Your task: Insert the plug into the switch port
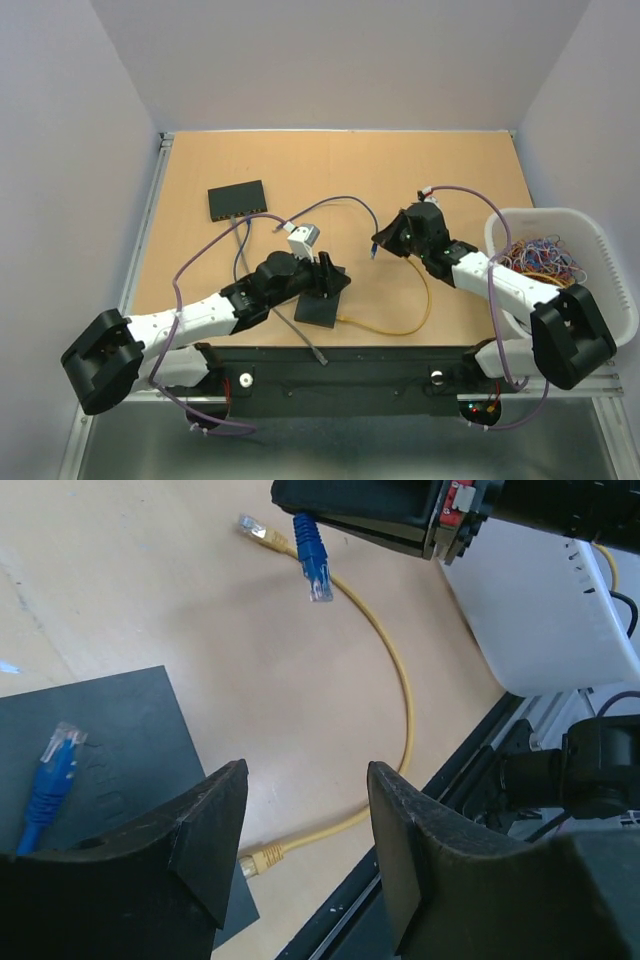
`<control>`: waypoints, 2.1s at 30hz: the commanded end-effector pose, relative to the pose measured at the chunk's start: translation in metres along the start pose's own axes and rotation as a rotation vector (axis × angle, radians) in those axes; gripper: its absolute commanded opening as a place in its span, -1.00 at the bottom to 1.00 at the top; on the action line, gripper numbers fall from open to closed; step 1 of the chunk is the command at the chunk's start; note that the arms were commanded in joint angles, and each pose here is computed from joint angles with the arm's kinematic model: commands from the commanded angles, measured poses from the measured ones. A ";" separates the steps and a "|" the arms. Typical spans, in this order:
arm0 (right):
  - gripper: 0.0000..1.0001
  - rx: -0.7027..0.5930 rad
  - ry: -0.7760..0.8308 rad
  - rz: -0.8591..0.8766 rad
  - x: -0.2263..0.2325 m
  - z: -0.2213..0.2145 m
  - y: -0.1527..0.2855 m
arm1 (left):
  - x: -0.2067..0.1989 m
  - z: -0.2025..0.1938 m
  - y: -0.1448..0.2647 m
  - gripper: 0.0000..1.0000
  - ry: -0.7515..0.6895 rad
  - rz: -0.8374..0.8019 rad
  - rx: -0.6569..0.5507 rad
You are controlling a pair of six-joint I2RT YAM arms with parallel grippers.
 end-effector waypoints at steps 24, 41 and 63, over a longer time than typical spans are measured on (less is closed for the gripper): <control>-0.99 0.073 -0.093 0.284 0.044 -0.031 0.035 | -0.035 0.031 -0.049 0.19 0.043 -0.143 -0.134; -0.99 0.125 -0.098 0.324 0.039 -0.045 0.035 | -0.037 0.039 -0.053 -0.37 0.008 -0.145 -0.163; -0.99 0.149 -0.102 0.354 0.021 -0.057 0.059 | -0.009 0.076 -0.029 -0.45 -0.039 -0.041 -0.233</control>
Point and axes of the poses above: each gripper's point midway between its finger pads, its own y axis back along the fingers, its own x axis along the line the jaws close on, z = x × y, the point moved 5 cm from there along y, back along the fingers, and after that the axes turned 9 degrees about -y, right-handed, at the moved point
